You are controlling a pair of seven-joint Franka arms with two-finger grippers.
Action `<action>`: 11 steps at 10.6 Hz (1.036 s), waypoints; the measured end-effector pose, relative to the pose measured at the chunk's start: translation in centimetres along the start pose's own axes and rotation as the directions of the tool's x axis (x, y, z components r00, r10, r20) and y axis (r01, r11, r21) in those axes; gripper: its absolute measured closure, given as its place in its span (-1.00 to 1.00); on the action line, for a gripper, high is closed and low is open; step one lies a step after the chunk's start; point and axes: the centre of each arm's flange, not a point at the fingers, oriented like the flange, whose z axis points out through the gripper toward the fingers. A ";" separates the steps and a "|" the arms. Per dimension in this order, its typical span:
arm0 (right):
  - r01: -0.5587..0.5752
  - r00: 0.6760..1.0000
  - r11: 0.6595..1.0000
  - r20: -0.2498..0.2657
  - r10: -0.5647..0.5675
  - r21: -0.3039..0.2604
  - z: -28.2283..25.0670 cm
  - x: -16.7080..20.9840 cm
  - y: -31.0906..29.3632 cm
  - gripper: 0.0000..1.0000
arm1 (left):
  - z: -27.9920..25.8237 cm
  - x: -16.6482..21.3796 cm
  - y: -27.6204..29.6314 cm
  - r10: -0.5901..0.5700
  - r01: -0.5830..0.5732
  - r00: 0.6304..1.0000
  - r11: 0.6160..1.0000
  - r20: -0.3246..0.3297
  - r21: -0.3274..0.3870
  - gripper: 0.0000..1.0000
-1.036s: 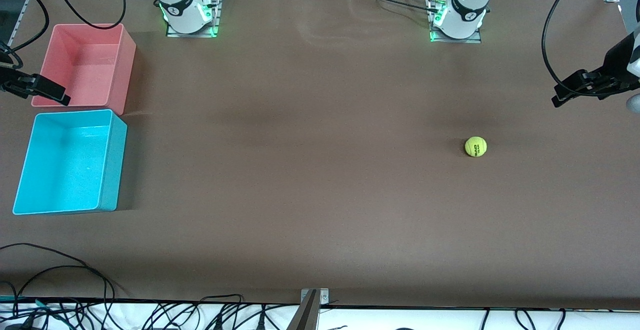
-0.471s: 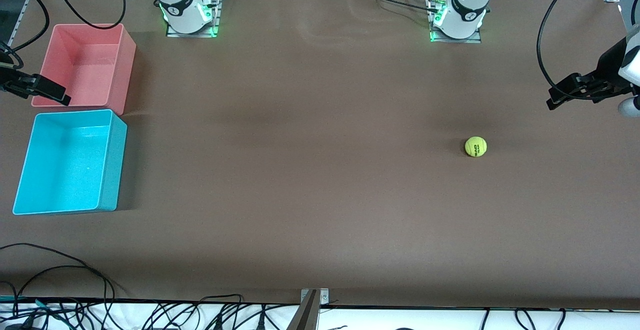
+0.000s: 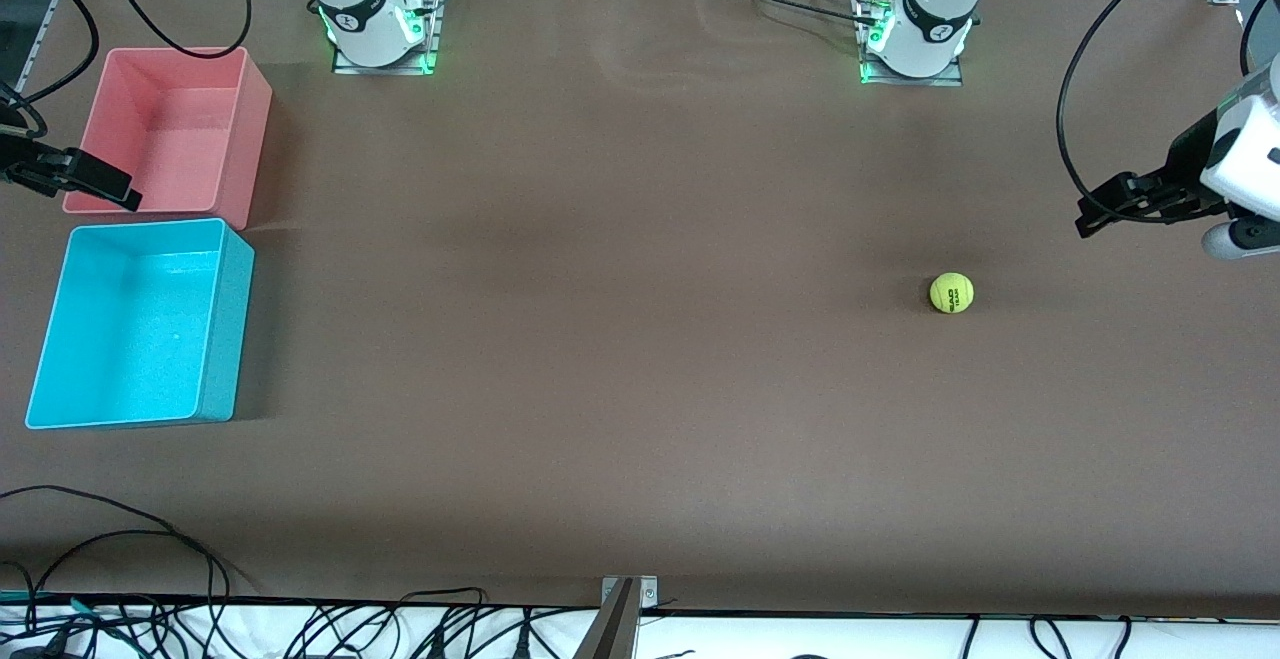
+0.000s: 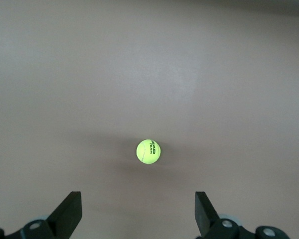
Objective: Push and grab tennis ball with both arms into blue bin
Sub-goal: 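Lower the left gripper beside the tennis ball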
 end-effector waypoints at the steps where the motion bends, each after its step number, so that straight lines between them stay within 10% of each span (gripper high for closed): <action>1: 0.000 1.000 1.000 0.000 0.000 0.000 0.0 0.0 0.0 -1.00 | 1.1 0.2 -0.3 -0.005 0.005 1.000 1.000 0.001 0.004 -1.00; 11: 0.002 1.000 1.000 0.001 -0.002 0.000 0.1 0.0 -0.1 -1.00 | 9.9 1.5 -0.9 0.024 -0.025 1.000 0.995 0.016 0.096 -1.00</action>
